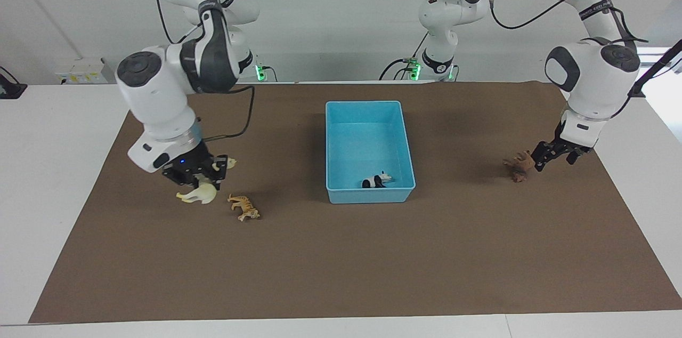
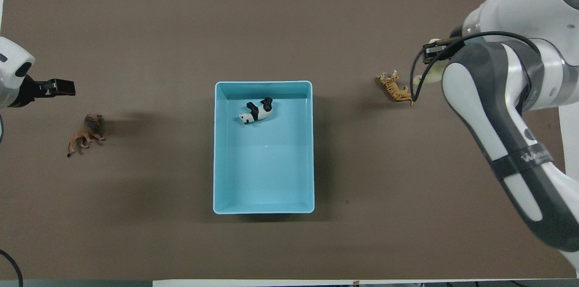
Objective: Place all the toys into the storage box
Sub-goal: 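Carry the cream camel into the box and open the right gripper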
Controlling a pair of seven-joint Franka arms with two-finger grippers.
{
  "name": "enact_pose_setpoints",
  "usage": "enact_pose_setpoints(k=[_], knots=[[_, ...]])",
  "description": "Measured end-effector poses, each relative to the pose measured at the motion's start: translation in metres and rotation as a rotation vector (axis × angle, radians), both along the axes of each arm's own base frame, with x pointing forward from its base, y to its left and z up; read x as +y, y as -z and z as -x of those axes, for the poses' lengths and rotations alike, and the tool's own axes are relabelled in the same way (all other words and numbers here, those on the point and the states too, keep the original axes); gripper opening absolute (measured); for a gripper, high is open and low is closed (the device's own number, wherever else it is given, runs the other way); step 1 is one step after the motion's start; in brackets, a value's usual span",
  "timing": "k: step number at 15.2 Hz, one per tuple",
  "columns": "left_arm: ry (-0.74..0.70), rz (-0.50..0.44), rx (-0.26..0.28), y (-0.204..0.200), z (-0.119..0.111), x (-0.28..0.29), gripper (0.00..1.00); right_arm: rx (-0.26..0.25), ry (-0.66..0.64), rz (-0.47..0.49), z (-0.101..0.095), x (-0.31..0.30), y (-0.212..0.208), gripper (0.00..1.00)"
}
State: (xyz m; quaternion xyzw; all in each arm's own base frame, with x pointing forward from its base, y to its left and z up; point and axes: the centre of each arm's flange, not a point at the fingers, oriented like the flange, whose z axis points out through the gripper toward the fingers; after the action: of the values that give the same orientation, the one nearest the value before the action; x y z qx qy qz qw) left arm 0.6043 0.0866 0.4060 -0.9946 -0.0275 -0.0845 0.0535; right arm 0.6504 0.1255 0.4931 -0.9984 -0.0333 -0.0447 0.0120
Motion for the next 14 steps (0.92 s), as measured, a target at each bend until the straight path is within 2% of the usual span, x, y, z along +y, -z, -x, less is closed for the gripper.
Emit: enact_pose_setpoints(k=[2,4,6,9,12,14], knots=[[0.005,-0.004,-0.006,0.027,-0.001,0.004,1.0,-0.024,0.047,-0.019,0.024,0.104,-0.015,0.42],[0.002,0.002,0.004,0.053,0.007,0.009,1.0,-0.049,0.035,-0.044,0.06,0.197,-0.014,0.42],[0.002,0.008,0.02,0.072,0.016,0.009,1.0,-0.06,-0.008,-0.063,0.093,0.259,-0.009,0.42],[0.007,0.015,0.045,0.091,0.025,0.006,1.0,-0.075,-0.049,-0.071,0.127,0.322,0.019,0.42],[0.014,0.018,0.057,0.097,0.026,0.002,1.0,-0.098,-0.09,-0.048,0.141,0.354,0.082,0.42],[0.017,0.02,0.065,0.102,0.028,0.0,0.99,-0.088,-0.069,-0.039,0.137,0.35,0.105,0.56]])
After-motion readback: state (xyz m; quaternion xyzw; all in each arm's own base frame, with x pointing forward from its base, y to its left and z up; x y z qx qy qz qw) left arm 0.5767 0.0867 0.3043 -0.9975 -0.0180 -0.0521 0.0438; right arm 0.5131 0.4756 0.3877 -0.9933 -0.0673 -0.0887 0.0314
